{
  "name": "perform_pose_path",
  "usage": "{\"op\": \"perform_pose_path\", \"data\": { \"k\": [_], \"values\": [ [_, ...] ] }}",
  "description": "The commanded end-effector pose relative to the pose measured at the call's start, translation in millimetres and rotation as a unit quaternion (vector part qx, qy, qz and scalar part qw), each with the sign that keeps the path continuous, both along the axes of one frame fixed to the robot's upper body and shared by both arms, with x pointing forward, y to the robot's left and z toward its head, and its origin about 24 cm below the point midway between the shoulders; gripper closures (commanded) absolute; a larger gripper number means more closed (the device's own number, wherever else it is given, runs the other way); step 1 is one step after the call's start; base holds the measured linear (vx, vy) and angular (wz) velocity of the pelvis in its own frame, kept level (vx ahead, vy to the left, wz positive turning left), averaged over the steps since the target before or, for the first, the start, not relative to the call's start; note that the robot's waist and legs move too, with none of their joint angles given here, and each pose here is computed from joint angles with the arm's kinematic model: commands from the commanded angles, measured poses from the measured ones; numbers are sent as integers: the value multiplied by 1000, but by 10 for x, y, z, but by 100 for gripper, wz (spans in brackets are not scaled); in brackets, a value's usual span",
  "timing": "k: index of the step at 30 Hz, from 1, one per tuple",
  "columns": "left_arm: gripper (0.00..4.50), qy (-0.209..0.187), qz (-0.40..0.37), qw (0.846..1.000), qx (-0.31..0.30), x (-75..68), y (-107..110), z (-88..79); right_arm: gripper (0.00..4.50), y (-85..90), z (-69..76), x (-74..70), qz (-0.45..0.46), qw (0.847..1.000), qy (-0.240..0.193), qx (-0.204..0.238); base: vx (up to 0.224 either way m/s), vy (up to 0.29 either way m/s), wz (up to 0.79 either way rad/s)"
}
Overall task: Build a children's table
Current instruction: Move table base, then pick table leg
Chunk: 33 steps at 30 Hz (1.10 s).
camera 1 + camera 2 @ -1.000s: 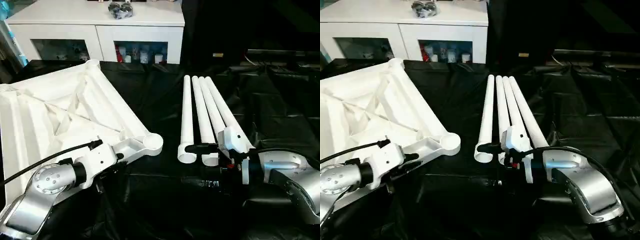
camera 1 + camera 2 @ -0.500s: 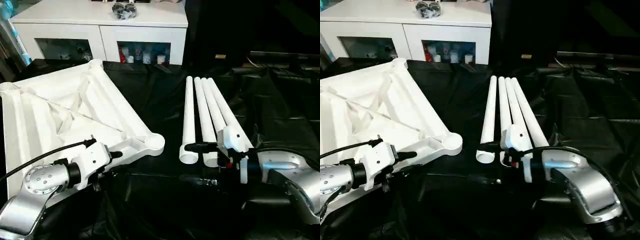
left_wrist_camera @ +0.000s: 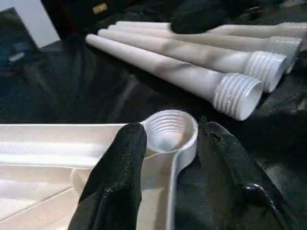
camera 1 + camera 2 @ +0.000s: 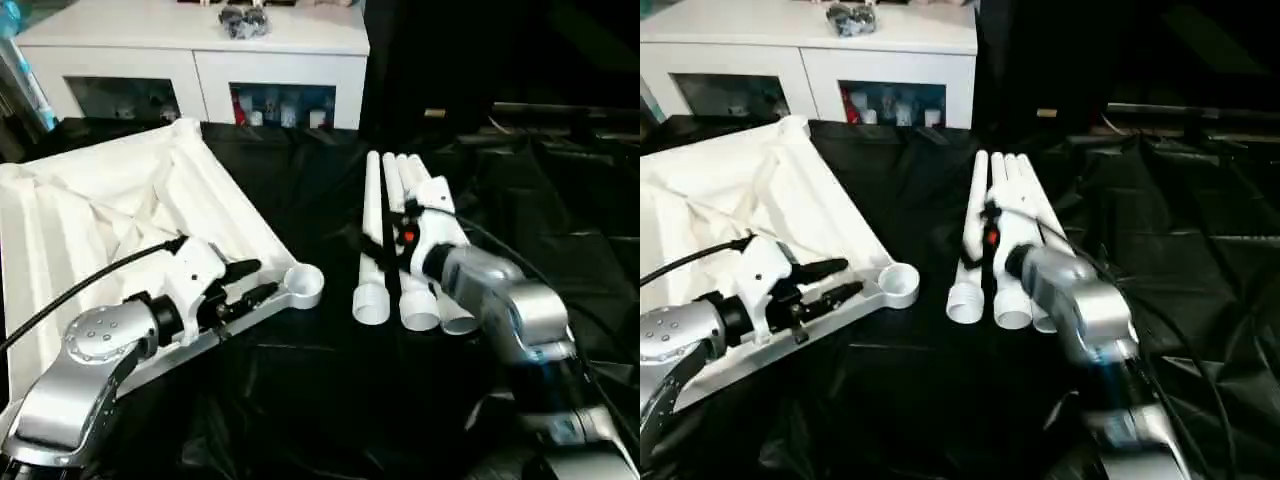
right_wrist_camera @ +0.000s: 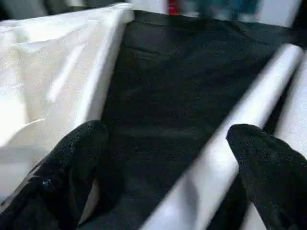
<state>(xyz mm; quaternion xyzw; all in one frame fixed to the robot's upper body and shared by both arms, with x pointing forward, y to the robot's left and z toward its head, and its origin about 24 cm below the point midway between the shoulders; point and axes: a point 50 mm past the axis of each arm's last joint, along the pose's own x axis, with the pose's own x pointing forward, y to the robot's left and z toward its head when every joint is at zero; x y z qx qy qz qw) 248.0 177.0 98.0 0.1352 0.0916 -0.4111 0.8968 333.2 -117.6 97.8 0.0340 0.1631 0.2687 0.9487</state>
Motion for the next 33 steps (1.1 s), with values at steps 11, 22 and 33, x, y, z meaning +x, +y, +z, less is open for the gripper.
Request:
{"op": "perform_pose_path", "data": {
  "k": [11,22,33],
  "values": [
    [156,18,-63,998,-15,-63,-130,182,0,93,-56,156,-11,989,147,-2,0,0,0],
    [101,12,-58,998,1,-69,-116,201,0,124,-58,275,-50,985,160,-46,0,0,0],
    [101,20,-64,998,2,-89,-132,187,0,172,-130,345,-62,974,205,-67,0,0,0]
  ]
}}
